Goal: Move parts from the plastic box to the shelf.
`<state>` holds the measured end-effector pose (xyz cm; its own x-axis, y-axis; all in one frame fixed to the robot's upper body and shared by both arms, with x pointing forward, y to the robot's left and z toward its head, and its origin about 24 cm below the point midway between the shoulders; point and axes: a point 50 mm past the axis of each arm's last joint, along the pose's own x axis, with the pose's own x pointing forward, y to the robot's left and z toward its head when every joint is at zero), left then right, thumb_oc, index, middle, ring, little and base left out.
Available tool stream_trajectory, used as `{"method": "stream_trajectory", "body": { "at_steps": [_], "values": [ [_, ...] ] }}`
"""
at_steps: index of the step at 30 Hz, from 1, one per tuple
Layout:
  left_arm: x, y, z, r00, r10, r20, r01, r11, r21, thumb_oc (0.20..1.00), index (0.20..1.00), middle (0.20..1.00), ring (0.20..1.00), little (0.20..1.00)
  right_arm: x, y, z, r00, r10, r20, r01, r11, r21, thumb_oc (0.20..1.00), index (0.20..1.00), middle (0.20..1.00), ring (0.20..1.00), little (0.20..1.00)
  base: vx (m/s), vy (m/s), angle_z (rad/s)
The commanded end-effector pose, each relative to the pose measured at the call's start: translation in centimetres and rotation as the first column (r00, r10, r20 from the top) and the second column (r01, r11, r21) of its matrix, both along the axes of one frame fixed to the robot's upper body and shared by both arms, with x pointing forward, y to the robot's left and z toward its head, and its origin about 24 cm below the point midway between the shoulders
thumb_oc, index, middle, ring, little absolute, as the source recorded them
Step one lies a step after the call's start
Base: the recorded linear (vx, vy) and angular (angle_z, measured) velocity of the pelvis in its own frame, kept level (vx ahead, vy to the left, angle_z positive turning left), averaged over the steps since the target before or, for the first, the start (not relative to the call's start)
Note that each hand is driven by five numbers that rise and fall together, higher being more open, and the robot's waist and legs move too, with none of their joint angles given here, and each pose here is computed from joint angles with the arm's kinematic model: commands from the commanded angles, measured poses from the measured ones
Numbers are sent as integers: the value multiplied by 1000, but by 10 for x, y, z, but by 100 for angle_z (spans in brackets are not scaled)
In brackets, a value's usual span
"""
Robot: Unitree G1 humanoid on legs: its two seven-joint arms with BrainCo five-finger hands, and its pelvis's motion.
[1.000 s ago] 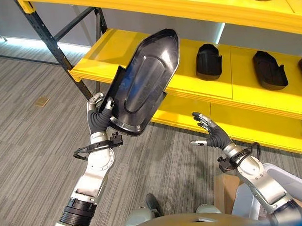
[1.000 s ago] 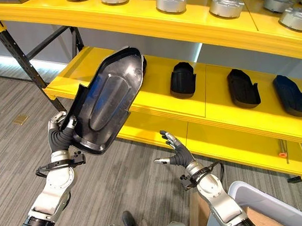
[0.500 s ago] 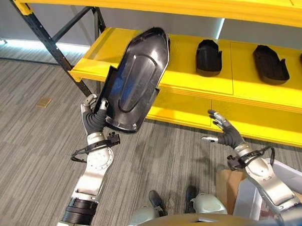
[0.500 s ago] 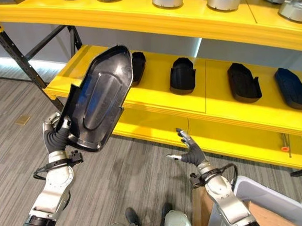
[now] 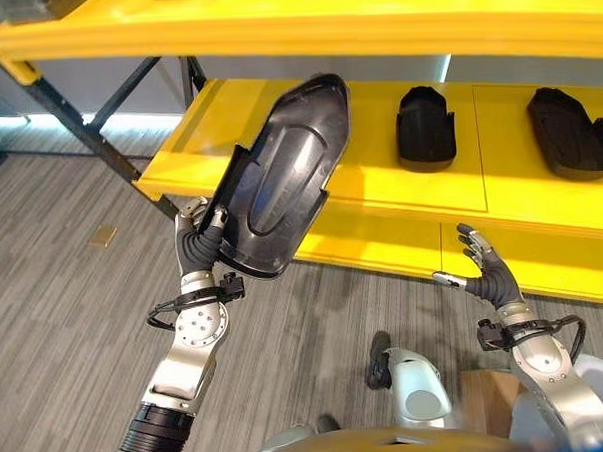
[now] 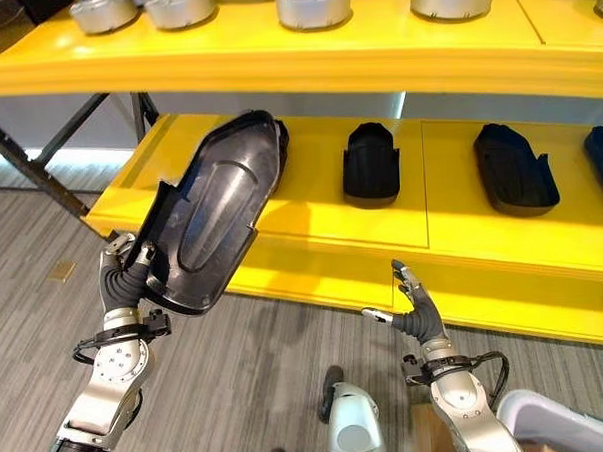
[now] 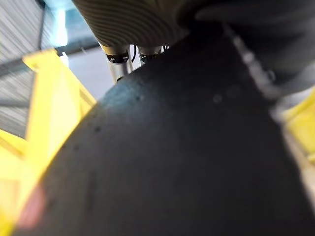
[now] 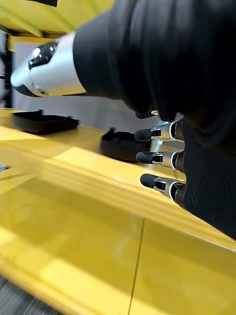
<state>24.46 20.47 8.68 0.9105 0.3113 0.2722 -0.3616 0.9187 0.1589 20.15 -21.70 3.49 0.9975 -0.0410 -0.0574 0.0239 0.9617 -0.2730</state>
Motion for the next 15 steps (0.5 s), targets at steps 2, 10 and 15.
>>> {"method": "stream_trajectory", "body": {
  "at_steps": [2,10,15],
  "values": [
    [2,-2,34,989,-25,147,26,1000,-3,200,200,200,200,200,0,0,8,997,-36,69,32,998,51,1000,1000,1000,1000,1000,215,5,-15],
    [-2,8,27,993,19,115,-15,999,-39,200,200,200,200,200,10,-2,11,996,-32,82,30,999,18,1000,1000,1000,1000,1000,133,6,-7],
    [-6,12,26,990,66,122,-58,996,-63,200,200,200,200,200,13,-5,13,996,-18,91,17,1000,11,1000,1000,1000,1000,1000,18,156,-52]
  ]
}}
